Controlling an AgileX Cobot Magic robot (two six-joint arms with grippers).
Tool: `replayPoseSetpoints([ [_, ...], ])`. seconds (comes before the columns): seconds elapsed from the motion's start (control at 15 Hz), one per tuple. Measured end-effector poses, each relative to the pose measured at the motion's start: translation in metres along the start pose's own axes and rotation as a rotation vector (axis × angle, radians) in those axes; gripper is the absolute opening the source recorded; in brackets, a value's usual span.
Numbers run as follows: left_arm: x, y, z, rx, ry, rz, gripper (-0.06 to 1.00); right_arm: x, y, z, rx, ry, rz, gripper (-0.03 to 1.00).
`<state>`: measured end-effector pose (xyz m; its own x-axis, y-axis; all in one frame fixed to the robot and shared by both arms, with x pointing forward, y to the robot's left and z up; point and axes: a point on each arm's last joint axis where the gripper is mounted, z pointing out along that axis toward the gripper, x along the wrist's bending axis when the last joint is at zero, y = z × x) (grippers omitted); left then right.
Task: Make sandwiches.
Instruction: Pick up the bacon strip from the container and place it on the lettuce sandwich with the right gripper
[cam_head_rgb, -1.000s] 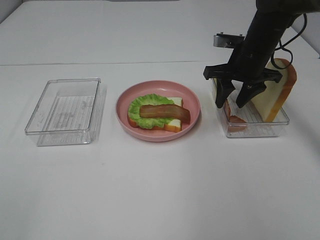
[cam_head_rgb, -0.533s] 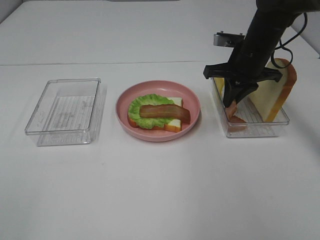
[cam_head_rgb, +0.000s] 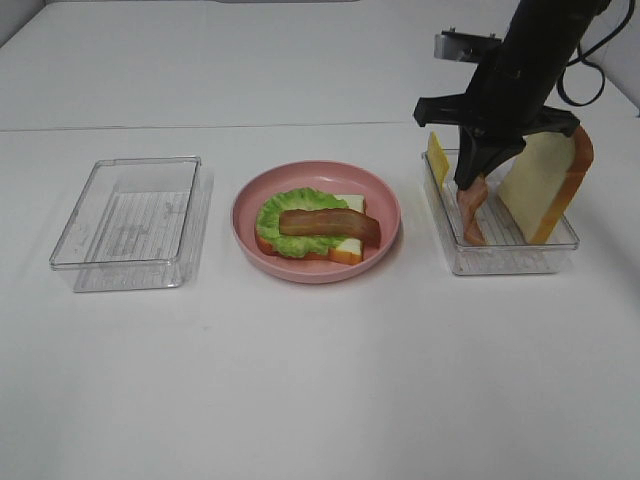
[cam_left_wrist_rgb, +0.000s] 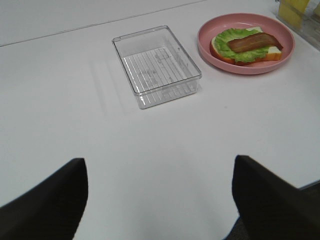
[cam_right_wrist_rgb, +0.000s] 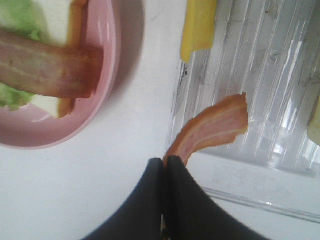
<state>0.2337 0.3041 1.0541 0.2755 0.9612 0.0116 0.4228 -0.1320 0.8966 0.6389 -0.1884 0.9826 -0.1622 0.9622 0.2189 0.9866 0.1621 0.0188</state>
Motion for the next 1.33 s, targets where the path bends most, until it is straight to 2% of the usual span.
replayPoseSetpoints([
  [0.13, 0.0, 0.0, 0.0, 0.0, 0.0, 0.0, 0.75, 0.005, -0.004, -0.015, -0.025, 0.019, -0.002, 0.0],
  [0.2, 0.0, 0.0, 0.0, 0.0, 0.0, 0.0, 0.75, 0.018, -0.015, -0.047, -0.063, 0.104, -0.003, 0.0],
  [0.27, 0.0, 0.0, 0.0, 0.0, 0.0, 0.0, 0.75, 0.022, -0.018, -0.053, -0.069, 0.129, -0.007, 0.0],
  [0.4, 0.0, 0.0, 0.0, 0.0, 0.0, 0.0, 0.75, 0.037, -0.024, -0.071, -0.108, 0.266, -0.067, 0.0],
  [0.6, 0.0, 0.0, 0.0, 0.0, 0.0, 0.0, 0.75, 0.057, -0.024, -0.081, -0.166, 0.48, -0.148, 0.0],
  [0.67, 0.0, 0.0, 0.0, 0.0, 0.0, 0.0, 0.75, 0.078, -0.019, -0.081, -0.23, 0.59, -0.195, 0.0],
  [0.73, 0.0, 0.0, 0.0, 0.0, 0.0, 0.0, 0.75, 0.082, -0.017, -0.08, -0.247, 0.602, -0.201, 0.0],
  [0.87, 0.0, 0.0, 0.0, 0.0, 0.0, 0.0, 0.75, 0.107, -0.009, -0.061, -0.3, 0.623, -0.232, 0.0],
  [1.0, 0.0, 0.0, 0.0, 0.0, 0.0, 0.0, 0.75, 0.121, 0.002, -0.036, -0.326, 0.629, -0.205, 0.0],
  [1.33, 0.0, 0.0, 0.0, 0.0, 0.0, 0.0, 0.75, 0.12, 0.032, 0.039, -0.284, 0.761, 0.013, 0.0],
])
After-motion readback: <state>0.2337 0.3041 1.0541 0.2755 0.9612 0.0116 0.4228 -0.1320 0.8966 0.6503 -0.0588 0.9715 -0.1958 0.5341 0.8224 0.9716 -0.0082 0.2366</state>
